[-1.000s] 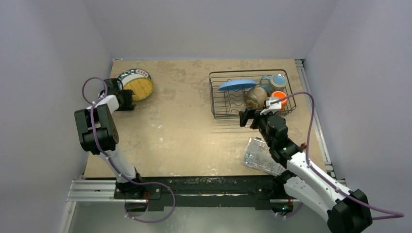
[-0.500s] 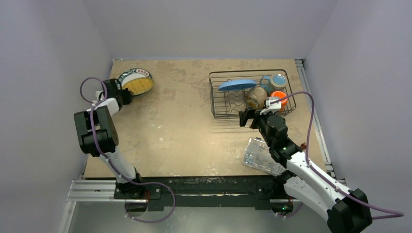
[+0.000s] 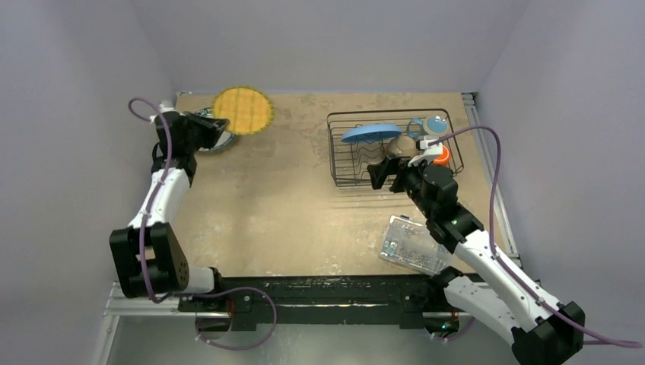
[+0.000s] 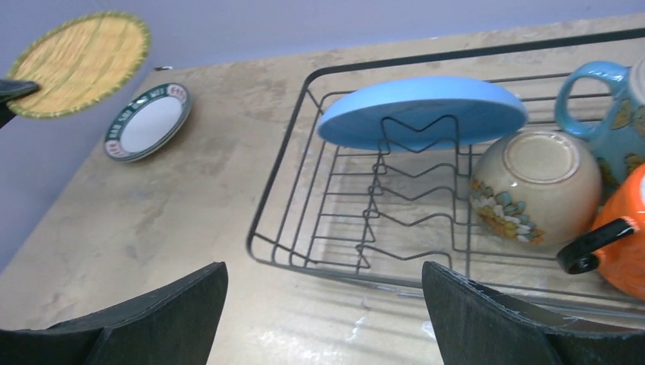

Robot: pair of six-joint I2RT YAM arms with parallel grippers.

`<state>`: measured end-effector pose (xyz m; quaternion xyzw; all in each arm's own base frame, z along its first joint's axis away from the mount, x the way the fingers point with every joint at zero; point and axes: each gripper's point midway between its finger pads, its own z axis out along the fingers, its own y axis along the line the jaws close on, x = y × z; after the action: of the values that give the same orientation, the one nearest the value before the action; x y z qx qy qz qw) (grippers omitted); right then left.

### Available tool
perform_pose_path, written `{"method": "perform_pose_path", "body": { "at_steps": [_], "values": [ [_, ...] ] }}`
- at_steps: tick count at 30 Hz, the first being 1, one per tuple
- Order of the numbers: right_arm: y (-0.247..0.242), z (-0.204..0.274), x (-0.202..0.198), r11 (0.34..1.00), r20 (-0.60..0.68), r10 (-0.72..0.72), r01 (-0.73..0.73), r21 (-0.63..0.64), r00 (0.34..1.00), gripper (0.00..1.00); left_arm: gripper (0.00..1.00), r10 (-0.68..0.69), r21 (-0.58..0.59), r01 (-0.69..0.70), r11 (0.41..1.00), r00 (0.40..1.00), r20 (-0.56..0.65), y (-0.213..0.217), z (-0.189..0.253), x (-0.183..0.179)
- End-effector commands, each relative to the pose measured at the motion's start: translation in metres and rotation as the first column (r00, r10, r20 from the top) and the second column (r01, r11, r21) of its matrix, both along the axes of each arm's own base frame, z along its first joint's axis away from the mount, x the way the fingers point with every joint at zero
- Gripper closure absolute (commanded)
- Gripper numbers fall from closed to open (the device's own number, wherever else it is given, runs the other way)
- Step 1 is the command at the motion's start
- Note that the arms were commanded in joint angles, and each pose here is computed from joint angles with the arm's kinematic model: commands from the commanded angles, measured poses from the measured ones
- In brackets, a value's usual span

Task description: Load the mixed dishes into the dish rack

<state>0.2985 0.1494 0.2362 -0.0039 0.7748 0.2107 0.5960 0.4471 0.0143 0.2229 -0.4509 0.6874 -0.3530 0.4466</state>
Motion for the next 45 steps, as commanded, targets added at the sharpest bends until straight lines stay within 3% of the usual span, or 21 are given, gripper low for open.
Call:
{"method": "perform_pose_path", "body": {
  "at_steps": [1,4,8,9,13,17,20,24,27,32,35,38,40,41,44,45],
  "values": [
    [0.021,0.005,-0.024,0.988,-0.080,0.125,-0.117,0.102,0.989,0.01,1.00,-0.453,0.329,0.367,0.870,0.860,0.237,-0.116,0.068,-0.041],
    [0.031,0.014,-0.040,0.970,-0.088,0.209,-0.196,0.141,0.974,0.01,1.00,-0.648,0.509,0.475,0.718,0.723,0.239,-0.167,0.086,-0.075],
    [0.046,0.053,-0.064,0.918,0.002,0.342,-0.335,0.211,0.940,0.01,1.00,-0.837,0.750,0.456,0.479,0.494,0.235,-0.222,0.116,-0.122],
    [0.050,0.064,-0.069,0.903,0.026,0.377,-0.374,0.214,0.926,0.01,1.00,-0.865,0.772,0.454,0.444,0.442,0.237,-0.232,0.122,-0.131],
    [0.064,0.090,-0.085,0.845,0.064,0.506,-0.509,0.164,0.860,0.01,1.00,-0.937,0.798,0.503,0.332,0.270,0.221,-0.261,0.127,-0.165],
    [0.063,0.091,-0.078,0.849,0.026,0.521,-0.521,0.086,0.853,0.01,1.00,-0.968,0.822,0.513,0.248,0.109,0.224,-0.281,0.133,-0.194],
    [0.071,0.098,-0.085,0.803,0.067,0.588,-0.592,0.065,0.806,0.01,1.00,-0.981,0.833,0.523,0.181,0.034,0.191,-0.291,0.129,-0.209],
    [0.082,0.093,-0.091,0.742,0.064,0.667,-0.670,0.035,0.742,0.05,1.00,-0.979,0.843,0.518,0.146,-0.048,0.199,-0.299,0.131,-0.225],
    [0.080,0.090,-0.093,0.727,0.035,0.687,-0.687,-0.011,0.726,0.12,1.00,-0.982,0.862,0.490,0.127,-0.061,0.180,-0.299,0.130,-0.231],
    [0.091,0.090,-0.112,0.616,0.060,0.787,-0.788,-0.010,0.614,0.21,1.00,-0.985,0.868,0.487,0.103,-0.074,0.158,-0.303,0.125,-0.234],
    [0.096,0.080,-0.111,0.587,0.023,0.809,-0.810,0.004,0.587,0.30,1.00,-0.988,0.870,0.486,0.090,-0.067,0.140,-0.304,0.121,-0.234],
    [0.102,0.069,-0.106,0.569,-0.019,0.822,-0.821,0.031,0.569,0.54,1.00,-0.990,0.866,0.494,0.080,-0.063,0.128,-0.306,0.118,-0.234],
    [0.105,0.065,-0.101,0.568,-0.037,0.823,-0.822,0.047,0.567,0.80,0.99,-0.991,0.862,0.500,0.081,-0.049,0.122,-0.307,0.117,-0.232],
    [0.105,0.063,-0.096,0.584,-0.048,0.811,-0.810,0.046,0.583,0.97,0.92,-0.993,0.862,0.500,0.087,-0.031,0.118,-0.307,0.116,-0.229],
    [0.101,0.056,-0.074,0.662,-0.087,0.747,-0.749,0.014,0.659,1.00,0.56,-0.988,0.865,0.483,0.136,0.124,0.087,-0.294,0.116,-0.209],
    [0.097,0.055,-0.067,0.692,-0.091,0.718,-0.722,-0.010,0.690,1.00,0.34,-0.976,0.869,0.467,0.162,0.208,0.069,-0.285,0.115,-0.199]
  ]
}}
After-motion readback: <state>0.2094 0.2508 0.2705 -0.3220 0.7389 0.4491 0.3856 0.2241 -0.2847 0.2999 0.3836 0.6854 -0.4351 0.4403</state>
